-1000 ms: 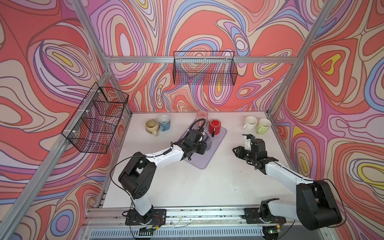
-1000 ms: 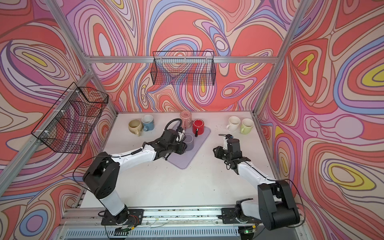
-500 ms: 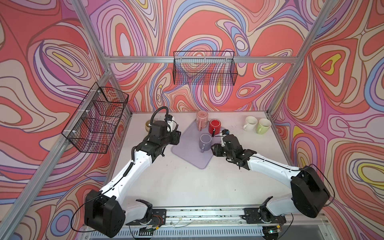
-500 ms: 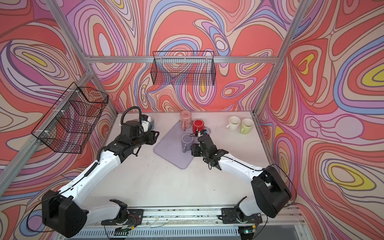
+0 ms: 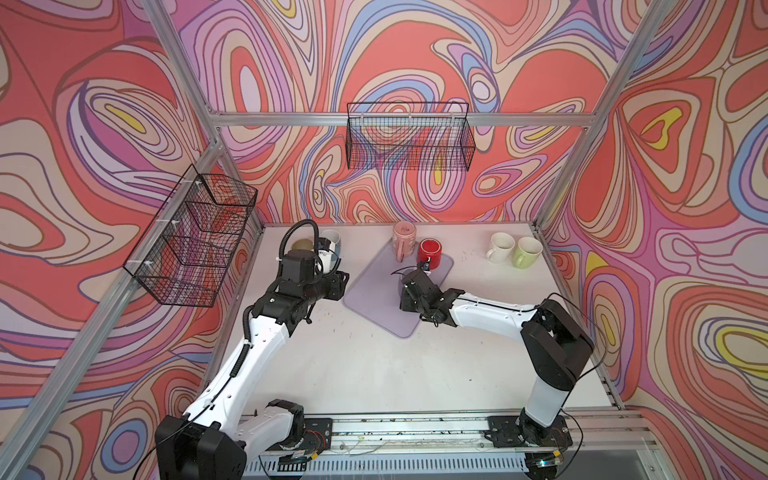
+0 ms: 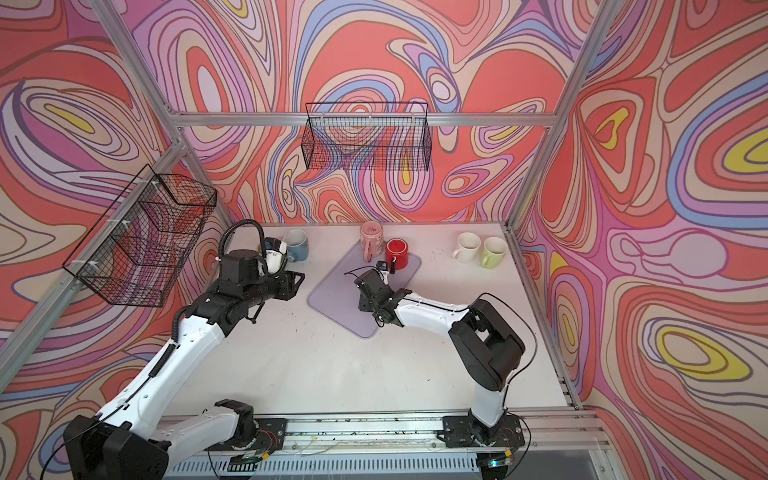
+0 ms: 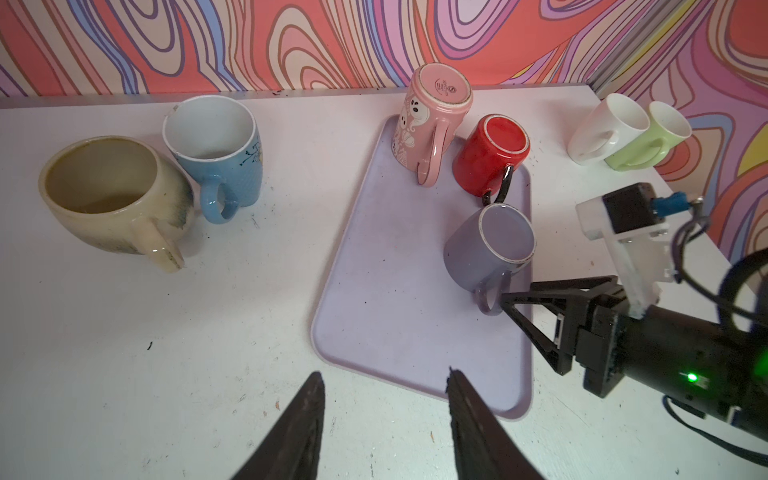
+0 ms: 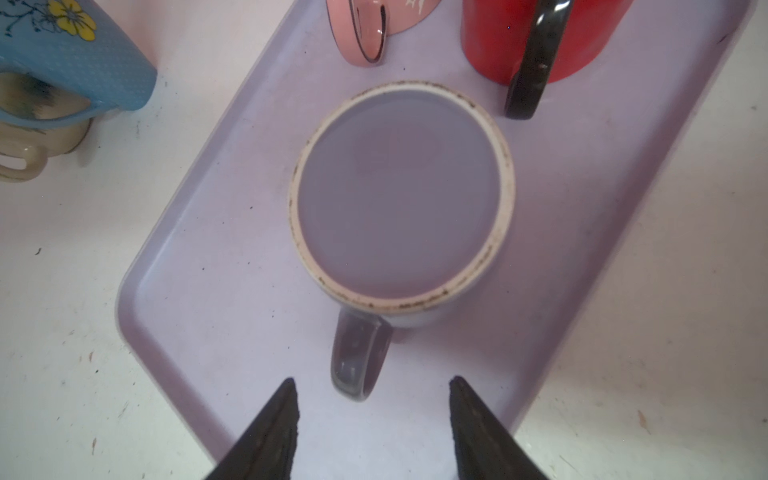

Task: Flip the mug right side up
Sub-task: 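Lower the right gripper onto the upside-down grey mug on the tray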

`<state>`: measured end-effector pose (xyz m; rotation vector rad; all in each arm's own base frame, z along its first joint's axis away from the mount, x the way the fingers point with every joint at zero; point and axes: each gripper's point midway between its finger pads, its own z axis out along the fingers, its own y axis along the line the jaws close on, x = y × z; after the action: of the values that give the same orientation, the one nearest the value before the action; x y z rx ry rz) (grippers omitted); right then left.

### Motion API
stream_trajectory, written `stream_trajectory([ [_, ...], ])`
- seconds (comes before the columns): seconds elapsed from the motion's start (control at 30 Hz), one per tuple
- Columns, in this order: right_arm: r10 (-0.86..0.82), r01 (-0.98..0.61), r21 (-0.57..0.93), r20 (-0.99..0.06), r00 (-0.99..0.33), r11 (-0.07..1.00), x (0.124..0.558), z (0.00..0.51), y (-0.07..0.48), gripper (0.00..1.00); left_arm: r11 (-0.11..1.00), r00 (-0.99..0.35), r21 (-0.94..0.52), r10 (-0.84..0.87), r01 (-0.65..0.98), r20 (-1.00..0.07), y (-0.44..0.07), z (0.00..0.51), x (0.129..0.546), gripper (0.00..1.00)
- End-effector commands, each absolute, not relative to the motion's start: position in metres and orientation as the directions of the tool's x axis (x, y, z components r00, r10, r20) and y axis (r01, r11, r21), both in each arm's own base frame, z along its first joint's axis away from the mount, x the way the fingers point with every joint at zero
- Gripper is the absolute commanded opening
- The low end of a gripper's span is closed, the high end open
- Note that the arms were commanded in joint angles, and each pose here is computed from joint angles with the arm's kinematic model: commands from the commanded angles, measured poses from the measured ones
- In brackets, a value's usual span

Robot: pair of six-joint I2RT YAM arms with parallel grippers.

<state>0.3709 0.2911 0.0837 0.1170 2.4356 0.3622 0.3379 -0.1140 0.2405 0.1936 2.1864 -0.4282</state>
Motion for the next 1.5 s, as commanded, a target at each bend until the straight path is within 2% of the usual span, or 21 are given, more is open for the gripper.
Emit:
stream_trajectory([
  [0.0, 0.201, 0.044, 0.269, -0.59, -0.782, 0.962, 0.376, 0.072, 0.29, 0.58, 0.913, -0.6, -0.269, -0.034, 0.306, -0.799, -0.116, 0.243, 0.334, 0.51],
  [0.33, 0.215, 0.096, 0.228, -0.577, -0.788, 0.969, 0.383, 0.055, 0.289, 0.52, 0.905, -0.608, -0.29, -0.045, 0.311, -0.793, -0.119, 0.241, 0.334, 0.5],
  [0.57, 0.19, 0.118, 0.161, -0.569, -0.8, 0.98, 0.379, 0.049, 0.265, 0.36, 0.905, -0.61, -0.292, -0.046, 0.31, -0.791, -0.119, 0.24, 0.334, 0.5],
  [0.67, 0.177, 0.104, 0.159, -0.564, -0.807, 0.982, 0.378, 0.05, 0.259, 0.34, 0.905, -0.613, -0.293, -0.046, 0.31, -0.789, -0.119, 0.239, 0.334, 0.5],
  [0.93, 0.002, -0.09, 0.143, -0.544, -0.839, 0.986, 0.388, 0.054, 0.272, 0.34, 0.906, -0.613, -0.29, -0.043, 0.309, -0.789, -0.118, 0.238, 0.335, 0.5],
  [1.07, -0.017, -0.1, 0.127, -0.533, -0.846, 0.987, 0.392, 0.046, 0.269, 0.35, 0.908, -0.612, -0.284, -0.039, 0.309, -0.79, -0.117, 0.238, 0.334, 0.5],
  [1.47, -0.019, -0.093, 0.116, -0.523, -0.852, 0.989, 0.394, 0.03, 0.268, 0.29, 0.909, -0.615, -0.281, -0.036, 0.307, -0.787, -0.117, 0.236, 0.335, 0.49],
])
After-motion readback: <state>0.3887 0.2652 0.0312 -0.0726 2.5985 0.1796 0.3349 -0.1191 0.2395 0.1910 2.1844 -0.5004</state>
